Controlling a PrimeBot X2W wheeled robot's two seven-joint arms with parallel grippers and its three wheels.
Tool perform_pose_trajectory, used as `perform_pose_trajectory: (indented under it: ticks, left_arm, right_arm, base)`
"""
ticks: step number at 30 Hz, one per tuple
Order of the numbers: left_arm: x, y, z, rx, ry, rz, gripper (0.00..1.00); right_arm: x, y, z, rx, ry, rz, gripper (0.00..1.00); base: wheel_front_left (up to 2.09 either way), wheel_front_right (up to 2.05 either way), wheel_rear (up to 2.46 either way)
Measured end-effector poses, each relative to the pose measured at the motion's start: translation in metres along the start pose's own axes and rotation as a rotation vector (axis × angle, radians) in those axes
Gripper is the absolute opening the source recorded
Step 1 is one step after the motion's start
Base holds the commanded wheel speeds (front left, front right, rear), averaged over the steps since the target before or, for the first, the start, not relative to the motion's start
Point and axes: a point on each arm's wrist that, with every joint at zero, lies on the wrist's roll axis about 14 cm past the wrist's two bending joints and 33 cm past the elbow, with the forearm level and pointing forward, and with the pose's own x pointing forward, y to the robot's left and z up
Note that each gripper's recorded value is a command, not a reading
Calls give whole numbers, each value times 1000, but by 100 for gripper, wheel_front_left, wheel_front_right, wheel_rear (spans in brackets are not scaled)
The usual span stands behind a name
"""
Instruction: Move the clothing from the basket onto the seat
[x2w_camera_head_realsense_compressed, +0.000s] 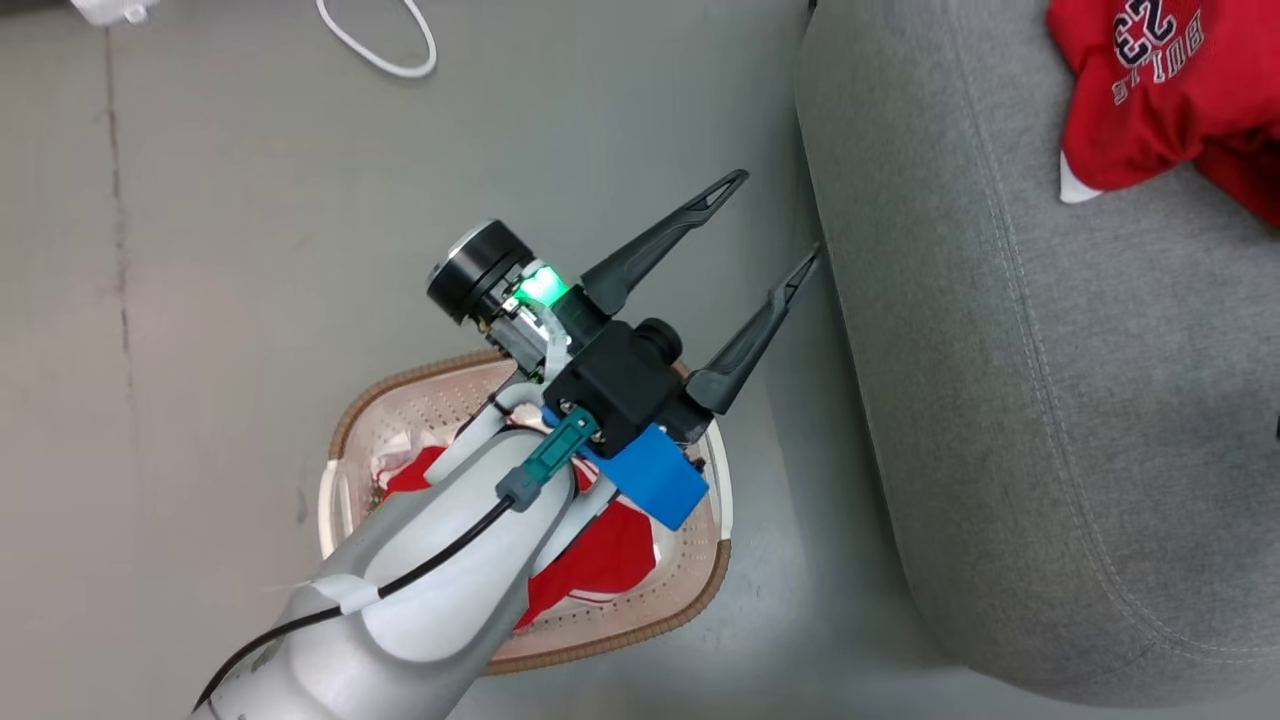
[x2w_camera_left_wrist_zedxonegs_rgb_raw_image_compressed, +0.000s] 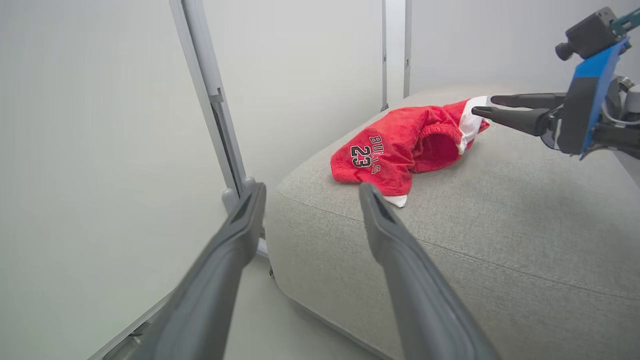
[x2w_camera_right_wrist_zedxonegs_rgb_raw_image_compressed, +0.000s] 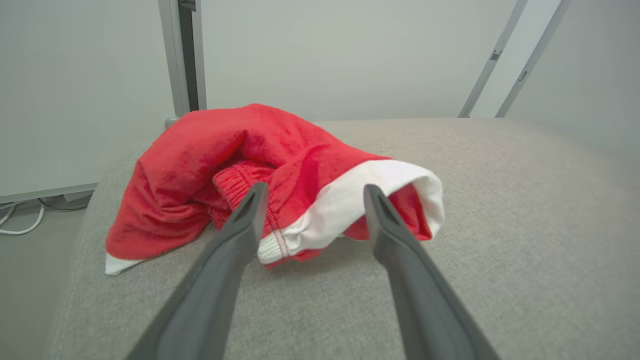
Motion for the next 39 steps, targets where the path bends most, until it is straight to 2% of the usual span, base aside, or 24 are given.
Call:
perform_pose_trajectory:
  ticks: [6,12,17,25,32,39]
  left_arm:
    - [-19,8,18,-8,-7,92,100]
    - [-51,27,33,-11,-14,238,100]
    - [-97,53,44,-9,-15,415,100]
    - [-166,85,57,3,-24,648,100]
    - [-216,96,64,22,-28,786,100]
    - [-243,92,67,23,-40,856,100]
  right_arm:
    - [-34,21,14,31,-39,68,100]
    - [-58,57,53,82,-149,172,100]
    - [-74,96,86,123,-241,285,100]
    - [-100,153,118,173,-321,446,100]
    - [-126,177,128,162,-349,533,100]
    - [-146,178,131,181,-358,562,100]
  base:
    - [0,0,0]
    - [0,0,0]
    - [0,0,0]
    - [0,0,0]
    - [0,0,0]
    - [0,0,0]
